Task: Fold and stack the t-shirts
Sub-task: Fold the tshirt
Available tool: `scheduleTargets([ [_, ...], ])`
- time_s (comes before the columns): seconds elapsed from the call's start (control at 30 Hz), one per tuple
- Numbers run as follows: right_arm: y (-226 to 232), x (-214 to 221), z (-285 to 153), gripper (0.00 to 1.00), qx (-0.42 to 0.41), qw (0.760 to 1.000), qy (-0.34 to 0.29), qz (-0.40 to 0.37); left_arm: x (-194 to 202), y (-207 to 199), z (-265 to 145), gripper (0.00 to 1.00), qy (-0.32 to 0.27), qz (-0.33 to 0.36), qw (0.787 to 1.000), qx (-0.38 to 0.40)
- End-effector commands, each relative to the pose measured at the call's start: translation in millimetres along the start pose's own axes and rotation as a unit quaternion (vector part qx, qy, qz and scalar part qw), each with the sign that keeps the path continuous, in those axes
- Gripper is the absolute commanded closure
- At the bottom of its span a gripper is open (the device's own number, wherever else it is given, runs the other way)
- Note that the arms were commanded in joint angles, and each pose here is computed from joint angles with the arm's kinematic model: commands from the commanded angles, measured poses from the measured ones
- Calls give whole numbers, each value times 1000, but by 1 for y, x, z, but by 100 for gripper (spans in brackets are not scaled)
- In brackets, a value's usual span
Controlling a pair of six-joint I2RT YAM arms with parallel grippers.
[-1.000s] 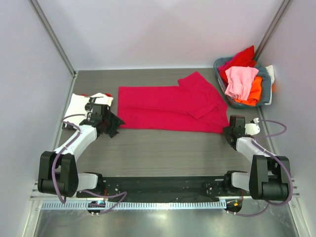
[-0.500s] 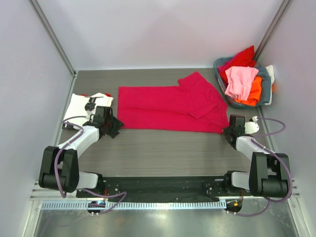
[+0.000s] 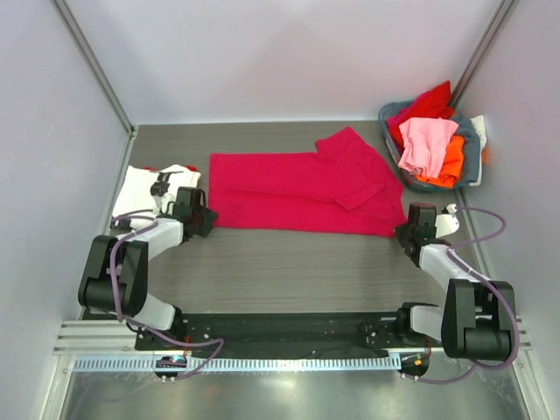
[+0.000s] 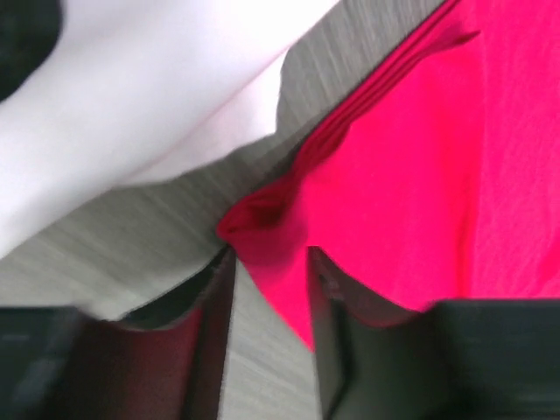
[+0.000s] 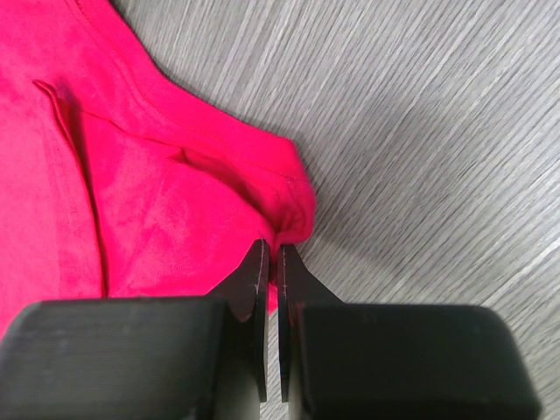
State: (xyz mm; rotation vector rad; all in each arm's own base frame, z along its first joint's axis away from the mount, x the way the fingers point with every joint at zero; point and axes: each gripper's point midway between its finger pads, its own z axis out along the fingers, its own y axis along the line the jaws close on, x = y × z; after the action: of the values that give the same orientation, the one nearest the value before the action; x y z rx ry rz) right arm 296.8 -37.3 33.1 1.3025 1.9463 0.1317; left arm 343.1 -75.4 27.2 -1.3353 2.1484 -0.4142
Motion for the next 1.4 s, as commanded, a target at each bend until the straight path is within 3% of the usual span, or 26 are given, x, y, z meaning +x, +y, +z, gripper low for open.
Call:
scheduleTargets([
  [0.0, 6, -8, -5, 99, -18, 1000, -14, 0, -6, -1, 12, 65, -22, -14, 1000, -14],
  [0.03, 7, -9, -6, 99, -20, 1000, -15, 0, -6, 1, 14, 72, -23, -13, 999, -20],
  [0.07, 6, -9, -6, 99, -19, 1000, -15, 2, -7, 0, 15, 89, -24, -12, 999, -19],
  [0.13, 8, -11, -8, 99, -22, 1000, -18, 3, -6, 6, 14, 100, -21, -9, 999, -35],
  [0.33, 13, -29, -18, 99, -9, 999, -40, -1, -19, 0, -10, 100, -37, -7, 998, -46],
  [0.37, 15, -31, -20, 99, -9, 999, -39, 0, -28, -17, -19, 100, -46, -7, 998, -32],
  [0.43, 44, -49, -29, 99, -35, 998, -47, 7, -31, -23, -29, 100, -41, 4, 998, -44],
  [0.6, 115, -107, -79, 99, -93, 993, -71, 12, -59, -70, -72, 100, -41, -8, 999, 14],
  [0.7, 119, -117, -102, 99, -104, 991, -79, 15, -59, -65, -88, 100, -29, -12, 999, 23],
  [1.0, 23, -37, -83, 99, -29, 999, -4, 19, -18, 27, -81, 100, 4, -7, 999, -31],
  [1.37, -31, -10, -94, 96, 5, 1000, 1, 29, 2, 89, -95, 100, -2, -7, 999, -45],
])
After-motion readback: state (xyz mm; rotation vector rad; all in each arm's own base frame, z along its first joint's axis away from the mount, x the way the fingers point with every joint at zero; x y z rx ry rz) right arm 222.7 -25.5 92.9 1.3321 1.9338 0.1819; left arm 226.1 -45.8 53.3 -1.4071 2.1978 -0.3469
